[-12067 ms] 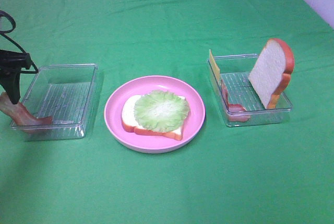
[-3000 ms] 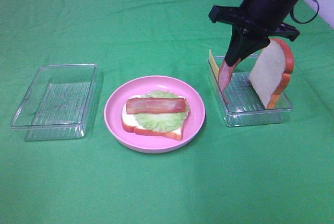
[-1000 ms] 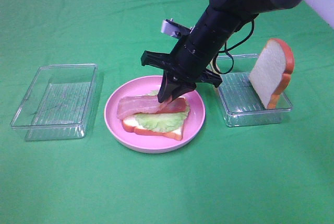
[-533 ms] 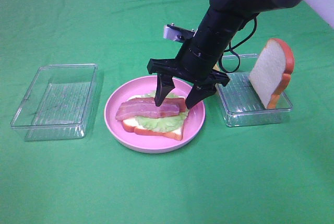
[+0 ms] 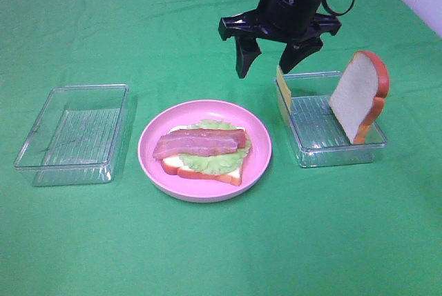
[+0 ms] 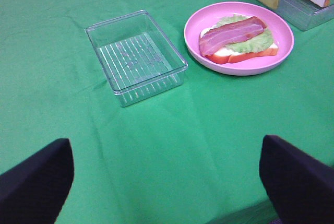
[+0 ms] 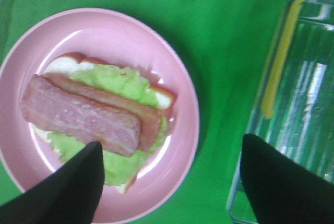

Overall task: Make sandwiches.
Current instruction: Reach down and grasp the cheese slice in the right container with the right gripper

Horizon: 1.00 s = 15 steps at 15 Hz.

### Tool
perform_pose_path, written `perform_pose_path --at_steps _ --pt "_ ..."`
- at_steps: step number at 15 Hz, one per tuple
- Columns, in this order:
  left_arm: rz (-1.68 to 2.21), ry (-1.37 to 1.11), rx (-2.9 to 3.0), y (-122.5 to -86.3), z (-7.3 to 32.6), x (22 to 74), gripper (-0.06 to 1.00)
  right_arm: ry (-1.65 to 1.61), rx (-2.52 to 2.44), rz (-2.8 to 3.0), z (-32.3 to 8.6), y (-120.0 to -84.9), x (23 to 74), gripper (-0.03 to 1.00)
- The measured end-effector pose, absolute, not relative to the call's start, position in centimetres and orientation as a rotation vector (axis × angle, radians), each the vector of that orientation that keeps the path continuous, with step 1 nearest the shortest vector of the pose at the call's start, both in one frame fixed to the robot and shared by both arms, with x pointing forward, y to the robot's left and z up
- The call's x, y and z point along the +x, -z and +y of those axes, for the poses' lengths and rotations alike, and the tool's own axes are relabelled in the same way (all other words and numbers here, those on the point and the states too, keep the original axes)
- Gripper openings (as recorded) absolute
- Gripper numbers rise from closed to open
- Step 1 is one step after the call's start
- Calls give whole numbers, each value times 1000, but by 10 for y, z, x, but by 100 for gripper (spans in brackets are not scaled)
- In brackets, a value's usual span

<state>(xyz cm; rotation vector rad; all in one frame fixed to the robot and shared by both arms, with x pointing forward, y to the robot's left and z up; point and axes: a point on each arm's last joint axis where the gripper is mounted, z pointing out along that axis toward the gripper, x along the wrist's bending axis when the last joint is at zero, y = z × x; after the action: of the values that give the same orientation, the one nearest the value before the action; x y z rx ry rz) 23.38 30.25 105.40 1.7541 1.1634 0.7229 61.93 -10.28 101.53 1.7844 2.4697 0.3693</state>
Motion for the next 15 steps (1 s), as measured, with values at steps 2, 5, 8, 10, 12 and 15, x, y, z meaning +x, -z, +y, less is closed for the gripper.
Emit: perform_pose_path --at_steps 2,5,8,10,12,15 --pt "1163 -723 1754 -1054 303 234 91 -357 1780 2425 -109 -1024 625 69" --pt "1163 -723 1754 -1054 303 234 91 -373 1848 2356 -132 -1025 638 67" --pt "1163 -723 1754 -1054 303 234 91 -403 1905 2320 -142 -1021 652 66" --pt "1163 -723 1754 -1054 303 234 91 -375 1940 2344 -144 -1006 664 66" --pt "1163 -723 1754 -1054 303 234 91 -346 1948 2359 -141 -995 672 66" --pt "1163 -723 1754 -1054 303 234 91 -297 1960 2381 -137 -973 684 62"
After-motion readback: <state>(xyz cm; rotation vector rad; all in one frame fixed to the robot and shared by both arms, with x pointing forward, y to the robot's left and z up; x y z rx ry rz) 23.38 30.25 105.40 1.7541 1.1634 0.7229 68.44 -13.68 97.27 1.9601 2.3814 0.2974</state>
